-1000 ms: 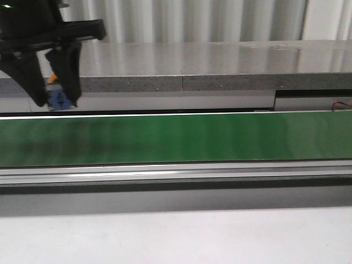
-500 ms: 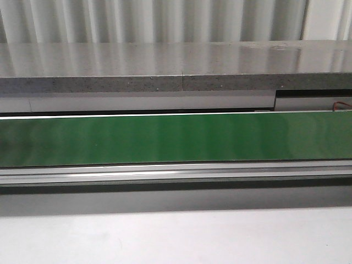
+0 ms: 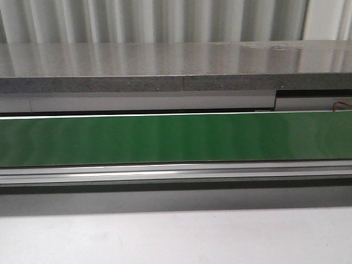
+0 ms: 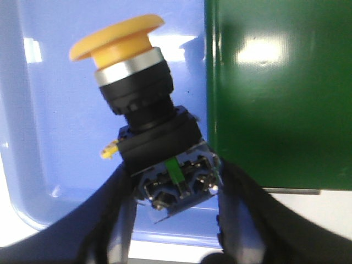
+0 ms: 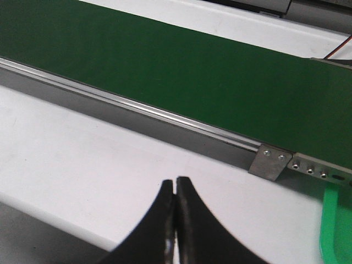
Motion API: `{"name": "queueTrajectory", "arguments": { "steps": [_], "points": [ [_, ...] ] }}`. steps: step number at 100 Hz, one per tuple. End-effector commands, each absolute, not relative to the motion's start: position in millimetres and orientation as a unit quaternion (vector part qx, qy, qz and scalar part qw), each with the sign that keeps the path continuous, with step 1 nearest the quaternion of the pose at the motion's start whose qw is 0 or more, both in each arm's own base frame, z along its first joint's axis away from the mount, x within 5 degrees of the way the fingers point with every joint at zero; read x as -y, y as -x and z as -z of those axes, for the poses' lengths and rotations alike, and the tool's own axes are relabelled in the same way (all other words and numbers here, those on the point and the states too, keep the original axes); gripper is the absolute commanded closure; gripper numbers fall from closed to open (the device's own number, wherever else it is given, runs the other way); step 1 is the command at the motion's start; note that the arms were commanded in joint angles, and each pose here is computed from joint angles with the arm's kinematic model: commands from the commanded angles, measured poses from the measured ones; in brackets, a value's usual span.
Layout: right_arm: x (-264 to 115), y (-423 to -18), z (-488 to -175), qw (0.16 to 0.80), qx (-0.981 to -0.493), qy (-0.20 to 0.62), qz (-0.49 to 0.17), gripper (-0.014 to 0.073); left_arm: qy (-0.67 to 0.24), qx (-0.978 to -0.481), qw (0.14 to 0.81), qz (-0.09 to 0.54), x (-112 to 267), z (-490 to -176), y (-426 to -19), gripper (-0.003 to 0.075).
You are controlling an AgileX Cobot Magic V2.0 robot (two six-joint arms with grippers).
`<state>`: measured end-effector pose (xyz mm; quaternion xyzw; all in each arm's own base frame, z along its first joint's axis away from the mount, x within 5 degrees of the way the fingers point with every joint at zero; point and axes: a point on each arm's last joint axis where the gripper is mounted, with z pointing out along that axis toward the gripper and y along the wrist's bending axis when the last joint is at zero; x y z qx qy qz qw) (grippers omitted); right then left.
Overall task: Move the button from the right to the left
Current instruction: 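Carry the button over the blue tray with the left gripper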
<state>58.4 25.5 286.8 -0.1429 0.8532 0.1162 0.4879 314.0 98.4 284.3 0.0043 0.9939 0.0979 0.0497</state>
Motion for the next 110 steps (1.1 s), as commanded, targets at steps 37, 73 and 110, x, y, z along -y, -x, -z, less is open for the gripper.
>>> {"name": "queueTrajectory", "arguments": {
  "steps": [37,73,110],
  "points": [
    [-26,-61,-299,0.524,-0.831,0.145,-0.115,0.0662,-0.057,-0.988,-0.010,-0.141,-132,-248,-328,0.0608],
    [-26,-61,-299,0.524,-0.831,0.145,-0.115,0.0662,-0.069,-0.991,-0.008,-0.118,-132,-219,-344,0.0608],
    [-26,-61,-299,0.524,-0.831,0.145,-0.115,0.0662,-0.091,-0.991,-0.006,-0.099,-129,-211,-348,0.0463]
  ]
}}
